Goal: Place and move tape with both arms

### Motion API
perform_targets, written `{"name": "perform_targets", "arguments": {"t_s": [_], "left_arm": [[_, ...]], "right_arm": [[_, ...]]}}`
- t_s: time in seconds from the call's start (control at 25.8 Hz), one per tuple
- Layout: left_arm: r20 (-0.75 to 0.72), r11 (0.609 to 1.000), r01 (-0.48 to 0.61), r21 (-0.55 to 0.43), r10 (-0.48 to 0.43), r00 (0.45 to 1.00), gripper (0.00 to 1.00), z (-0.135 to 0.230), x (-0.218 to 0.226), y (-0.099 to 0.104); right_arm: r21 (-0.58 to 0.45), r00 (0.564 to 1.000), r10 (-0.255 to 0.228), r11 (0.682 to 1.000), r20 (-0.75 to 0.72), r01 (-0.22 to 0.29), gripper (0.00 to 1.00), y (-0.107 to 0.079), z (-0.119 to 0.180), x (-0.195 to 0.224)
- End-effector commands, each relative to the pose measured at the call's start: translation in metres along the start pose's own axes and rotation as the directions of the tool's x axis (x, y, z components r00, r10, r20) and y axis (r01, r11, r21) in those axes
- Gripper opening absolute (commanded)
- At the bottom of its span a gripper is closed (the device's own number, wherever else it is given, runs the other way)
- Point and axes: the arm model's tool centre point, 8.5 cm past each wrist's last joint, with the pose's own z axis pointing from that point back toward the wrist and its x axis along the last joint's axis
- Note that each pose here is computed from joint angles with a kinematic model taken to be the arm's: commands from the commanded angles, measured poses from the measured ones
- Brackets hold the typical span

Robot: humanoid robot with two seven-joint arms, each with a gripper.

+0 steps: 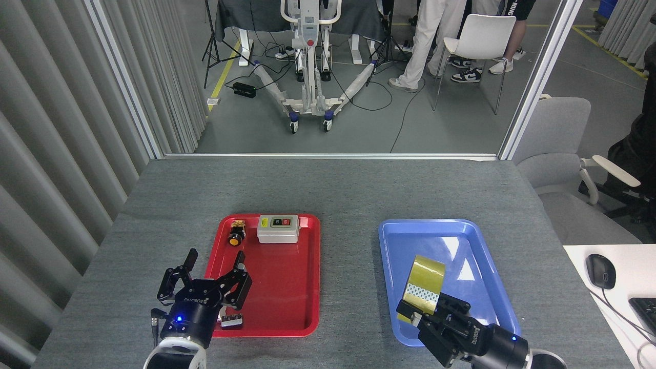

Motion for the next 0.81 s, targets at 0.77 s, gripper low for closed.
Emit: {"name": "perform_targets", "arguments": {"t_s": [0.77], "left_arm": [[-0.017,0.999,0.035,-0.037,-0.035,0.999,1.00,0.010,0.027,-0.031]], "right_arm": [[0.269,0.697,-0.007,0.920,-0.717,0.286,0.07,-0.016,-0.024,-0.169]]}}
